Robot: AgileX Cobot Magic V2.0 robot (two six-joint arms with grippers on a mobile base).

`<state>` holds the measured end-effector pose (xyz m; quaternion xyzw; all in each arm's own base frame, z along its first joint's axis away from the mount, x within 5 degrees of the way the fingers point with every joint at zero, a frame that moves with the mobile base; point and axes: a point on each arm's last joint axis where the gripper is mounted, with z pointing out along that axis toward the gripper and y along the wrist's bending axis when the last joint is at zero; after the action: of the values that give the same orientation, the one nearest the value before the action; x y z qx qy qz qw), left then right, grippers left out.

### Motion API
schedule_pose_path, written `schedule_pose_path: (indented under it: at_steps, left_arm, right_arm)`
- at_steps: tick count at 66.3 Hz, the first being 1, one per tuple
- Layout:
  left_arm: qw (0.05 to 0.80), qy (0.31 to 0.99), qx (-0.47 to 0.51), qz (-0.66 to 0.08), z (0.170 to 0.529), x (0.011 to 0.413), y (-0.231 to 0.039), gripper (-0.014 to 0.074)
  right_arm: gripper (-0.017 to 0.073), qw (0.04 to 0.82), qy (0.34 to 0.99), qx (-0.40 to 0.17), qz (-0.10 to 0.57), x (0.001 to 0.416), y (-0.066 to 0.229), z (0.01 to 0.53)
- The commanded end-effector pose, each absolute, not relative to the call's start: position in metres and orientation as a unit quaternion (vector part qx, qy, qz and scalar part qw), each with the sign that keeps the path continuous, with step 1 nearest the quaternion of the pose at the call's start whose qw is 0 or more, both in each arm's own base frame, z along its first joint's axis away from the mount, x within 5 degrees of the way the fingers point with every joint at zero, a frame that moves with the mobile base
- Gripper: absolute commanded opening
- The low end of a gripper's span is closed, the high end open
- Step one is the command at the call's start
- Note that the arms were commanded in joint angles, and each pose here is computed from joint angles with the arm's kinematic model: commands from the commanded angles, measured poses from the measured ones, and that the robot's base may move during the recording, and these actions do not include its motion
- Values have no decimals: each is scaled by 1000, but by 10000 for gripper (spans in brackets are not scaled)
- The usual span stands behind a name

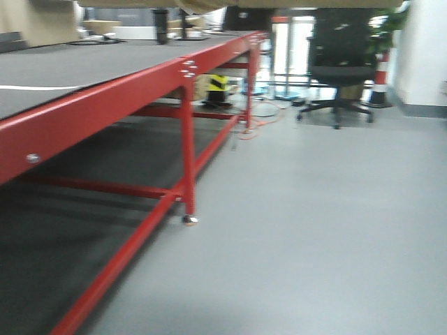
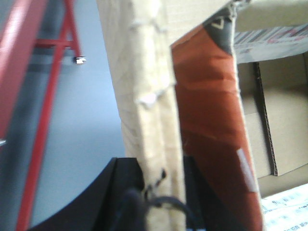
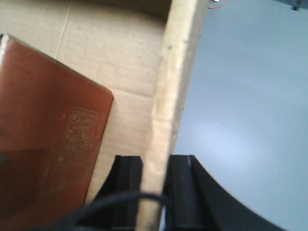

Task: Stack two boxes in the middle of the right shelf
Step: 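Hold the boxes with both grippers while driving away from the table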

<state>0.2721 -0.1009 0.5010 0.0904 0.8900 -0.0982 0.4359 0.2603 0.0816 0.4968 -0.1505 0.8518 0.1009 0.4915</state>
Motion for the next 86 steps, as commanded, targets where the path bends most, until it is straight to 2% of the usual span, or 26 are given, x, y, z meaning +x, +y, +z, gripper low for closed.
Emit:
schedule_pose_path:
  at_steps: [1, 86]
  left_arm:
    - [459, 876, 89, -120, 512, 265, -101, -111]
    - [459, 876, 89, -119, 512, 265, -101, -111]
  right_arm:
    - [-154, 534, 828, -150, 89, 258, 78, 509]
    - [-154, 534, 828, -150, 89, 258, 78, 509]
